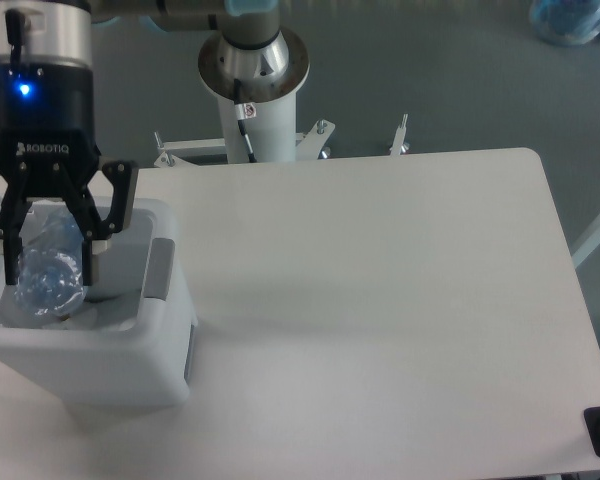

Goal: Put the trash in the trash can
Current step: 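Lower the bottle into the bin and open the gripper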

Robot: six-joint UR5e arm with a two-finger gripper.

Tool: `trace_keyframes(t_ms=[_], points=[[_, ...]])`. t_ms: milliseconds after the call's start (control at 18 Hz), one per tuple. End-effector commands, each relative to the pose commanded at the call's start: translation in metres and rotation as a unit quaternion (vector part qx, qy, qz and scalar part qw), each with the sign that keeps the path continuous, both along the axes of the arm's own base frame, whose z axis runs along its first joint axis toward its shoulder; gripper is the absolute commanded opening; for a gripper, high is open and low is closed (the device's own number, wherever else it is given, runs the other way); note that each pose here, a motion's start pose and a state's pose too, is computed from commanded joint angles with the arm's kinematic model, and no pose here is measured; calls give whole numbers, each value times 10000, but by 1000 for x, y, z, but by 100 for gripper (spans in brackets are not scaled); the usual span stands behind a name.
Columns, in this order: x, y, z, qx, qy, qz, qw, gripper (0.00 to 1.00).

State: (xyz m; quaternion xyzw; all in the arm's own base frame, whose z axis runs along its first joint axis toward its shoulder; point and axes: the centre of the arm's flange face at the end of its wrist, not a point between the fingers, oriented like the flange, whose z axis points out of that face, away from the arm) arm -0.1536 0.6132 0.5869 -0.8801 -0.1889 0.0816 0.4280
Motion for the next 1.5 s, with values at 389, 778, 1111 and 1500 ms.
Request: trace_keyframes(t_ms=[389, 778, 1111, 1500], points=[[0, 4, -17, -215, 118, -180, 9995, 64], [6, 2, -39, -408, 24, -218, 9989, 100], [11, -11, -7, -161, 125, -178, 9996, 100], [-153, -94, -38, -622, 170, 1408, 9879, 100]])
